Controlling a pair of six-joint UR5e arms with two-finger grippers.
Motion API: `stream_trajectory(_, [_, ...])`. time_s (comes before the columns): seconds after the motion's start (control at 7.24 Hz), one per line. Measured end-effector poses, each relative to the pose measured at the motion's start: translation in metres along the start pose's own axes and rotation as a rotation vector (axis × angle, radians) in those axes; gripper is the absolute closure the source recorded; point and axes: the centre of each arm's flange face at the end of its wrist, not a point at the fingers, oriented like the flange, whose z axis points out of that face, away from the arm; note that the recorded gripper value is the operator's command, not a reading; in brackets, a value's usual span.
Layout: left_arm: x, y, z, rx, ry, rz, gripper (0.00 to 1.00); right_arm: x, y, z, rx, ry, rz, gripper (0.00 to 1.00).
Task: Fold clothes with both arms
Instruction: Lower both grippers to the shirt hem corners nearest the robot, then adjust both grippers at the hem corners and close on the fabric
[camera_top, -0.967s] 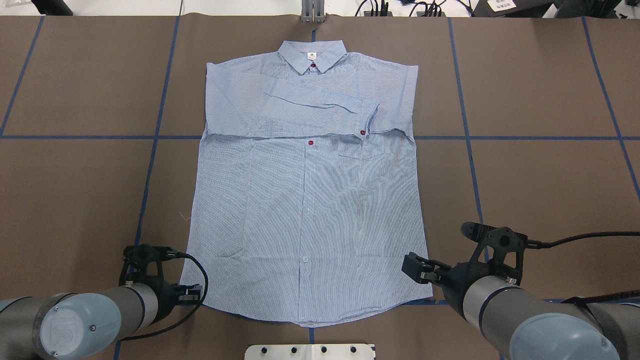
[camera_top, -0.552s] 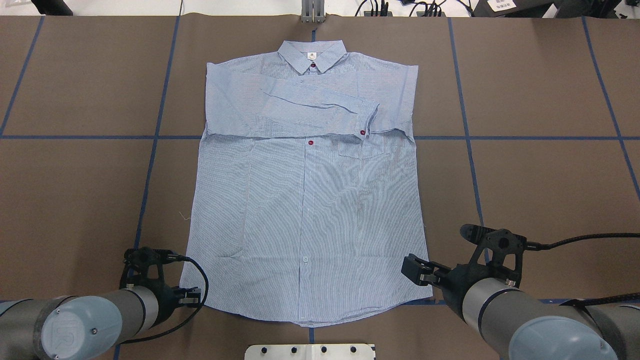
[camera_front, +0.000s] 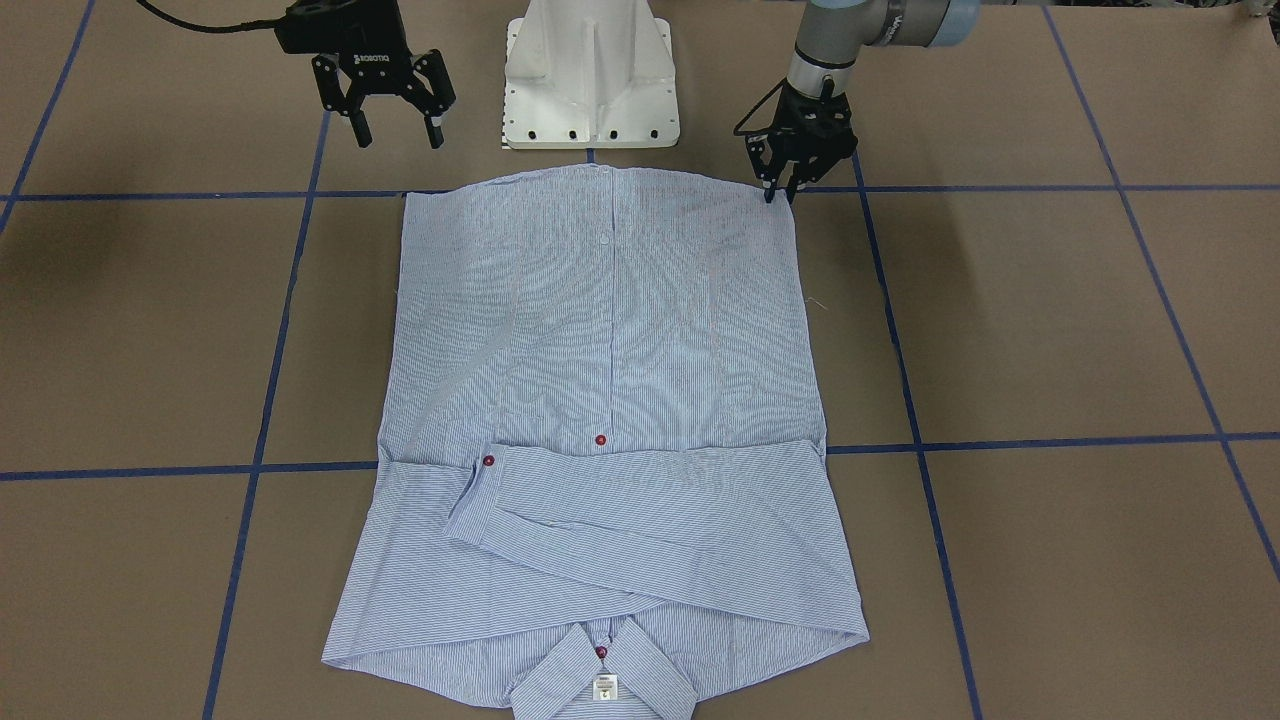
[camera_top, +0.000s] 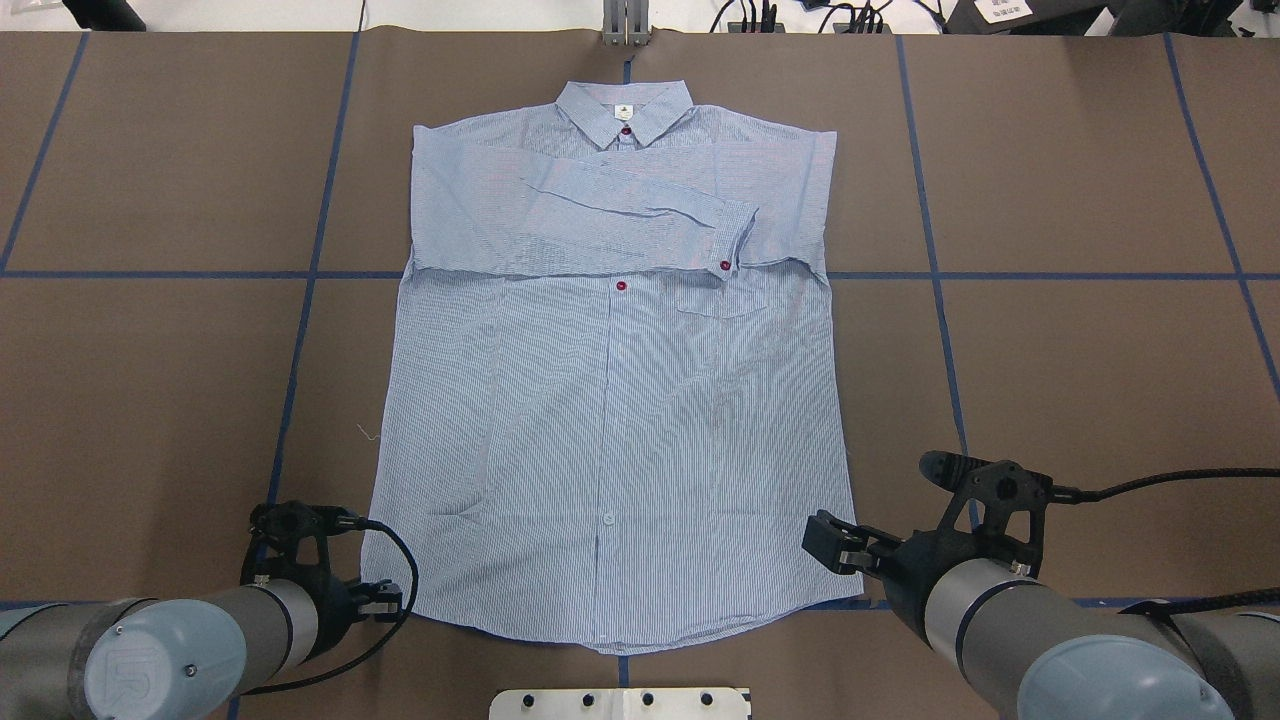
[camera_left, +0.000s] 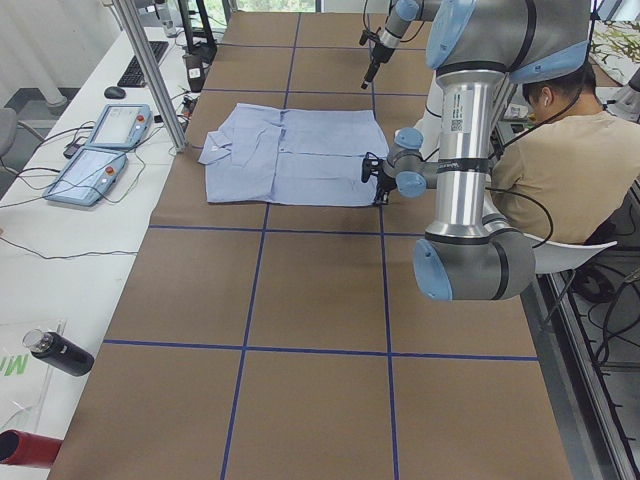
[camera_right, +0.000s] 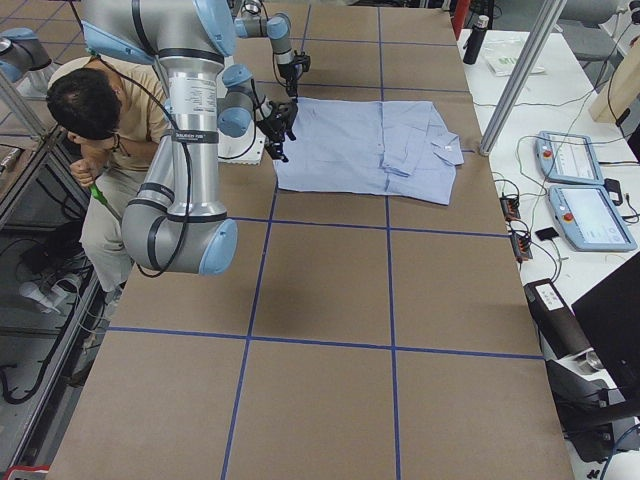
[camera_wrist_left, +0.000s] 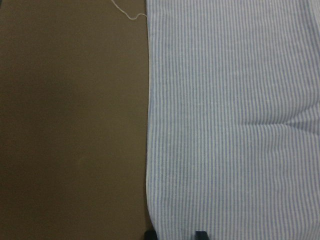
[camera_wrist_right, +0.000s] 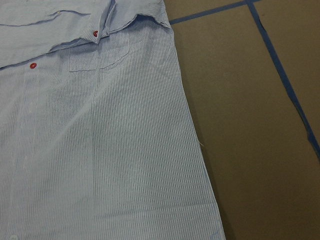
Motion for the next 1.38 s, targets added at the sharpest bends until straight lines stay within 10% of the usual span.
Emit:
stream_trajectory(0.41, [0.006, -0.001, -0.006, 0.003, 0.018, -0.041, 1.00, 0.004, 0.025, 0.001, 0.010, -0.005, 0.015, 0.02])
stream_trajectory(1.1, [0.012, -0.001, -0.013, 0.002, 0.038, -0.067, 1.00, 0.057, 0.083, 0.041, 0.088, -0.044, 0.017, 0.53])
stream_trajectory(1.38, [0.013, -0.001, -0.015, 0.002, 0.042, -0.071, 1.00, 0.065, 0.094, 0.059, 0.118, -0.040, 0.000, 0.56])
